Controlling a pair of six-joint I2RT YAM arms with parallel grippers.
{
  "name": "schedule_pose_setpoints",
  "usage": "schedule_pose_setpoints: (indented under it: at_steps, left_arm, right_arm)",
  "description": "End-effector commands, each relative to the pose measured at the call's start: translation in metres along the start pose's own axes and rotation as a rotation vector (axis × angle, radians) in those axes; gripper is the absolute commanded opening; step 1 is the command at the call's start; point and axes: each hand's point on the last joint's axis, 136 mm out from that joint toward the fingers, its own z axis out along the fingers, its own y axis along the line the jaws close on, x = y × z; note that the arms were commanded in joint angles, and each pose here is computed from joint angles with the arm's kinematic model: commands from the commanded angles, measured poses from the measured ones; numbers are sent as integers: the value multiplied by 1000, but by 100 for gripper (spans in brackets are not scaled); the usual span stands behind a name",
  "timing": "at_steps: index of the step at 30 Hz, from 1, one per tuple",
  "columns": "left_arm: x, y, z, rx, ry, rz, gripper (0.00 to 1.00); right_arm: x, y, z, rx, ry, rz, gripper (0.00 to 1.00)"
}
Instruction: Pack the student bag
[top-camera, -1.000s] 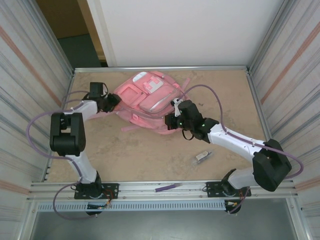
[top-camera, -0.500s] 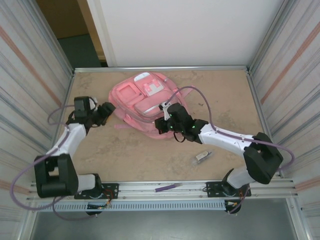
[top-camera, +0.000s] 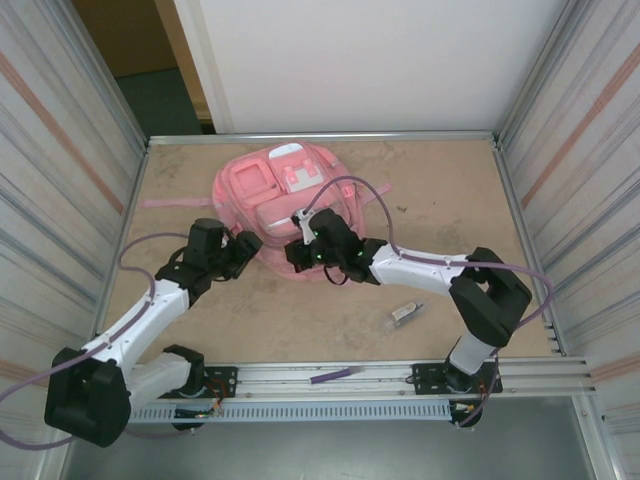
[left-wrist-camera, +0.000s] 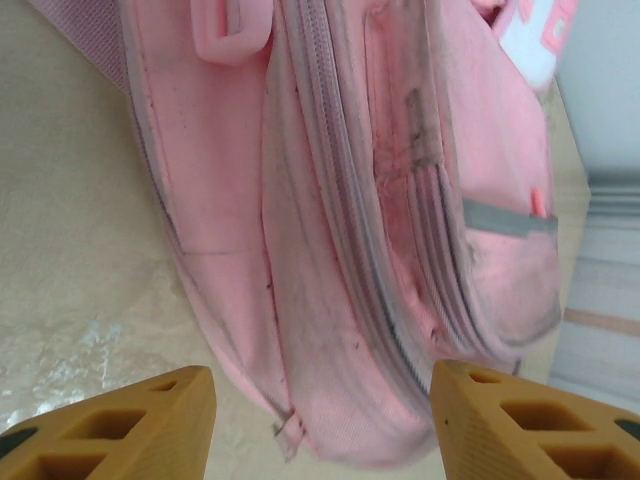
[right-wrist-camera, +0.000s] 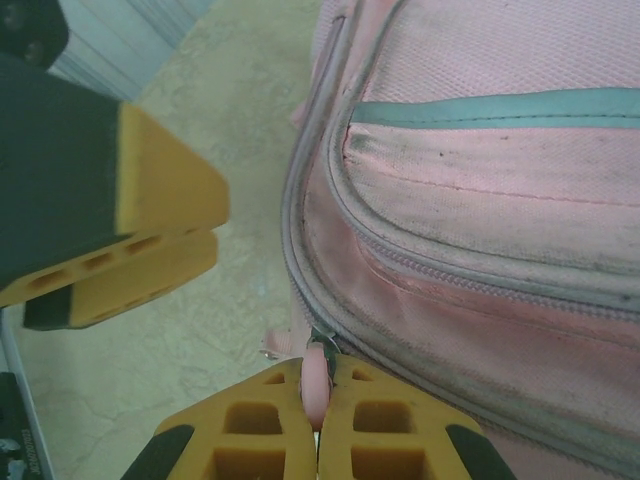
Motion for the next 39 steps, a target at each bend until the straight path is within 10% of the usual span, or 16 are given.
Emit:
schedule_pose_setpoints:
  at_steps: [1, 9, 19, 39]
  left_arm:
    - [-14, -18, 10, 48, -25, -52, 57]
    - [-10, -32, 37, 91, 41, -104, 55]
    - [-21, -14, 24, 10, -63, -48, 3]
    - [-71, 20, 35, -20, 64, -22, 5]
  right_arm:
    - [-26, 32, 3, -108, -75, 24, 0]
    - [-29, 51, 14, -168, -82, 20, 0]
    - [-20, 45, 20, -163, -56, 53, 0]
    - [1, -44, -35, 98, -47, -20, 0]
